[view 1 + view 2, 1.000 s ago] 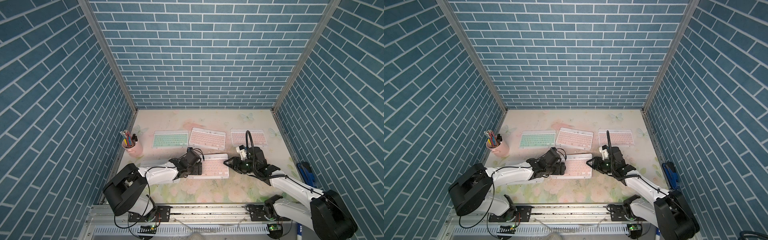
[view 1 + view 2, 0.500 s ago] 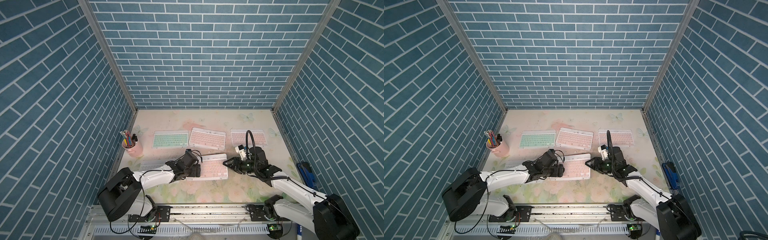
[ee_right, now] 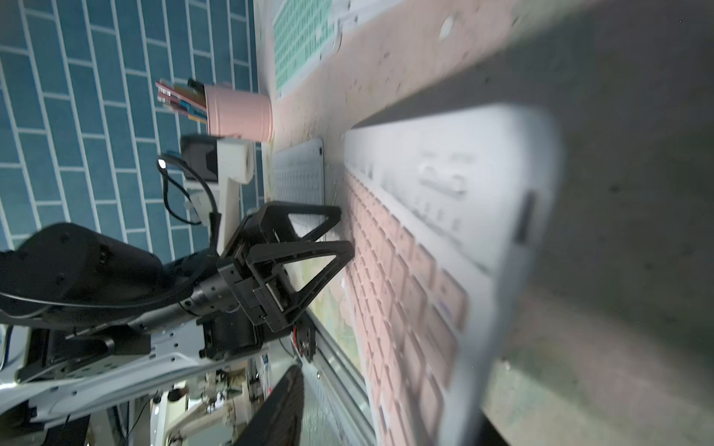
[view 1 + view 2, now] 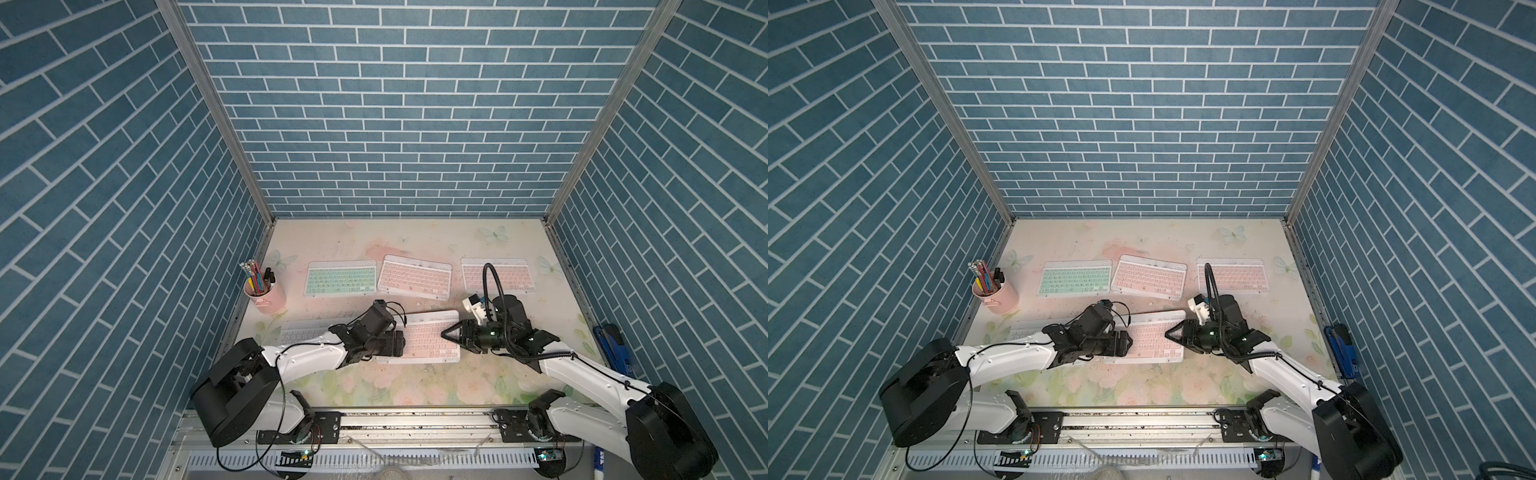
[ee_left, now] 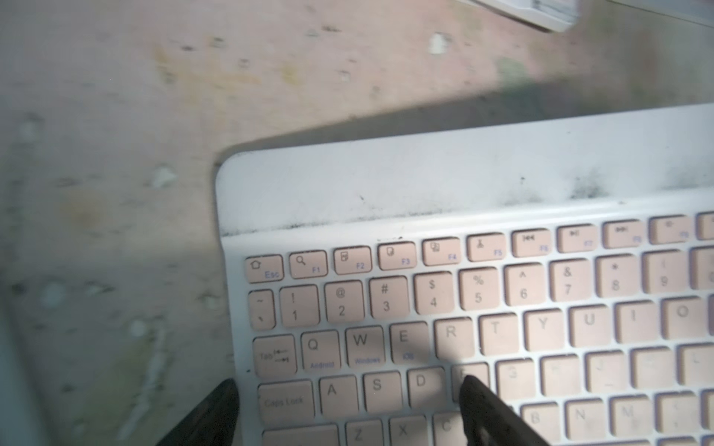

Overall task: Stack the numeric keypads
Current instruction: Pick up the numeric keypad from the center of the board.

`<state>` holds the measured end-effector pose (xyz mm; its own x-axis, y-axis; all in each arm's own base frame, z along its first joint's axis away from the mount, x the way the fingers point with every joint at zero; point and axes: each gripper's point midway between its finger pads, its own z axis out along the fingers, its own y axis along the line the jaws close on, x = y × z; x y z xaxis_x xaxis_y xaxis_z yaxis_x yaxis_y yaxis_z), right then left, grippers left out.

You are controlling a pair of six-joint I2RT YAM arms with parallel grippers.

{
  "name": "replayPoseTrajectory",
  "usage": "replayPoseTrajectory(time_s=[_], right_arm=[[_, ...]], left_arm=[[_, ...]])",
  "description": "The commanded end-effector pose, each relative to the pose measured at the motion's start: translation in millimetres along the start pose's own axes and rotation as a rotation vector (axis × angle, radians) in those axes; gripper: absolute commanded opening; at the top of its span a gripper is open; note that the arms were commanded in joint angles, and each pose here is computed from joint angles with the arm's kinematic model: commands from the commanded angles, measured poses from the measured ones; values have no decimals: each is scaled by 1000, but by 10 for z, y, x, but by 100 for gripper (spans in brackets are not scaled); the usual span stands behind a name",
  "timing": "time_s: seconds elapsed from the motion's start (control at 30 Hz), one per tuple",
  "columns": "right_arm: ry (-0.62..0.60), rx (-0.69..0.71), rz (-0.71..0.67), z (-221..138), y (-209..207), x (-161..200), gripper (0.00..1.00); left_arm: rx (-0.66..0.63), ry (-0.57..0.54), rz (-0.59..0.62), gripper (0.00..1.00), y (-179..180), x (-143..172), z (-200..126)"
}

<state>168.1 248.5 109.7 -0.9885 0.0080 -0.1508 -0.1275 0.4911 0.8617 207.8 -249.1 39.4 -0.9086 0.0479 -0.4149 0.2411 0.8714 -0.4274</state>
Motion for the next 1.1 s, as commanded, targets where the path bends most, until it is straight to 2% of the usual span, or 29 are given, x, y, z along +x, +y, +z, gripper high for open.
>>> replayPoseTrajectory(time_s=[0.0,0.13,0.33,0.53,0.6,0.7,0.73,0.9,1.07], right_arm=[[69,-58,-87,32,225,72,53],[26,-77,-125,-33,363,15,52],[-29,53,-153,-170,236,-27,46],[-21,44,-131,-134,185,-48,28],[-10,36,-123,-104,179,-49,19],[-7,37,-120,-90,169,-57,2],[-7,37,-120,-90,169,-56,0],[-48,8,-126,-156,238,-112,0],[-166,-49,-104,-343,348,-373,0]], left_arm=[[144,8,27,90,-314,-14,-44],[142,2,29,90,-314,-24,-62],[93,-25,13,90,-210,-45,-104],[45,-57,-4,90,-118,-90,-150],[41,-63,-5,90,-112,-100,-158],[43,-69,-7,90,-118,-114,-168],[43,-74,-10,90,-119,-127,-176],[42,-118,-30,90,-139,-349,-394],[-15,-172,-61,90,9,-605,-784]])
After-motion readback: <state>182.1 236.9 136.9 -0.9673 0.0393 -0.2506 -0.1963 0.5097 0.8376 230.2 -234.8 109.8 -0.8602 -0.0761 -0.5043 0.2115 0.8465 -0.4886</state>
